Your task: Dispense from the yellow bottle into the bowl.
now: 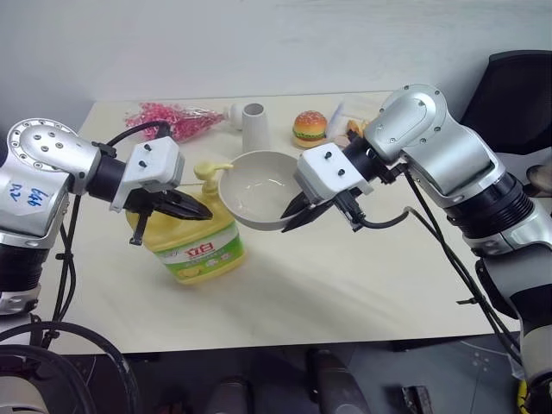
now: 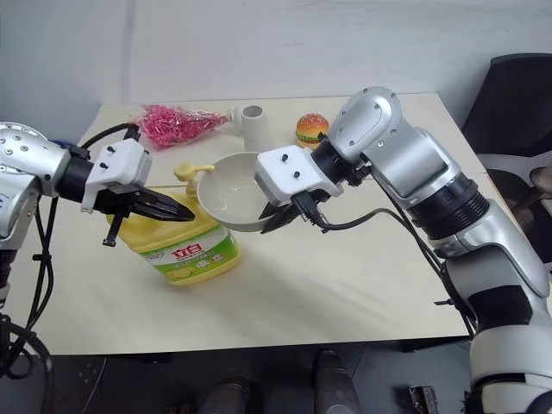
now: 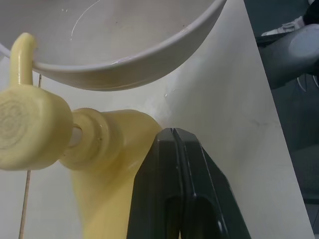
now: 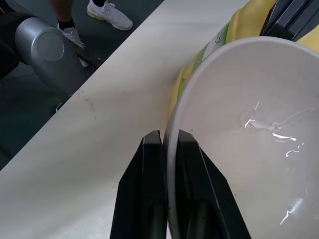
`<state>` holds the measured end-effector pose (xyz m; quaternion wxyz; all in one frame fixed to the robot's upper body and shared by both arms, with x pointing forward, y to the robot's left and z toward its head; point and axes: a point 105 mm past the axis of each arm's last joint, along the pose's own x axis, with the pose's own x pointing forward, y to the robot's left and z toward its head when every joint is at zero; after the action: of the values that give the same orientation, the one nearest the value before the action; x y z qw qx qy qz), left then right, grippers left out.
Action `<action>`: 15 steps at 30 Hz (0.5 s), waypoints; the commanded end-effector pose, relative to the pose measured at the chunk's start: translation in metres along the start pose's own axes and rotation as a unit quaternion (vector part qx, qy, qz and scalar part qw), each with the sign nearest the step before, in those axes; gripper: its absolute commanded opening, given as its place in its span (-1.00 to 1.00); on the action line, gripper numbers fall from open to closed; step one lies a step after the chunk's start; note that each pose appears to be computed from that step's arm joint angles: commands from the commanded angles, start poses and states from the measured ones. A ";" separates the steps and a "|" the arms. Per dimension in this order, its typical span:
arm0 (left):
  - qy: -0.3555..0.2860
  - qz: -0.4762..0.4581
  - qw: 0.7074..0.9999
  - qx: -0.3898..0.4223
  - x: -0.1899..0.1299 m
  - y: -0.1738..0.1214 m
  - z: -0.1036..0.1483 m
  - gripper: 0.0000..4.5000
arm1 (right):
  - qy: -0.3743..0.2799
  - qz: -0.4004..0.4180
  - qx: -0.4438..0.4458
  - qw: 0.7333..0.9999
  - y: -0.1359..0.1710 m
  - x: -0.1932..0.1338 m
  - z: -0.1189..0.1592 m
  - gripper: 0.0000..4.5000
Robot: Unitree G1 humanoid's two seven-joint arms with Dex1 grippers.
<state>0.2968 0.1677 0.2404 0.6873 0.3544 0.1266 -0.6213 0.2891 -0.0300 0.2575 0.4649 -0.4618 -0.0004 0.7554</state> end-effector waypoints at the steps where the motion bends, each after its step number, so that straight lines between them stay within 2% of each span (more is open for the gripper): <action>1: -0.025 -0.037 0.997 -0.063 0.013 -0.009 -0.009 -0.99 | -0.003 0.023 -0.028 0.999 0.003 -0.007 0.013 -1.00; 8: -0.150 -0.026 0.987 -0.055 -0.028 -0.012 0.066 -0.99 | 0.001 0.012 -0.009 1.000 0.007 -0.009 -0.002 -1.00; 12: -0.185 0.006 0.980 -0.071 -0.056 -0.016 0.089 -0.99 | 0.004 -0.005 0.017 1.000 0.015 -0.014 -0.018 -1.00; 14: -0.191 0.020 0.978 -0.081 -0.066 -0.019 0.093 -0.99 | 0.007 -0.015 0.027 0.999 0.018 -0.015 -0.025 -1.00; 15: -0.186 0.028 0.978 -0.088 -0.073 -0.026 0.091 -0.91 | 0.011 -0.029 0.038 0.999 0.021 -0.016 -0.033 -1.00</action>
<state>0.2479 0.1611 0.3329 0.7414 0.1690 0.0518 -0.6473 0.3006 -0.0572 0.2300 0.5020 -0.4402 0.0351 0.7436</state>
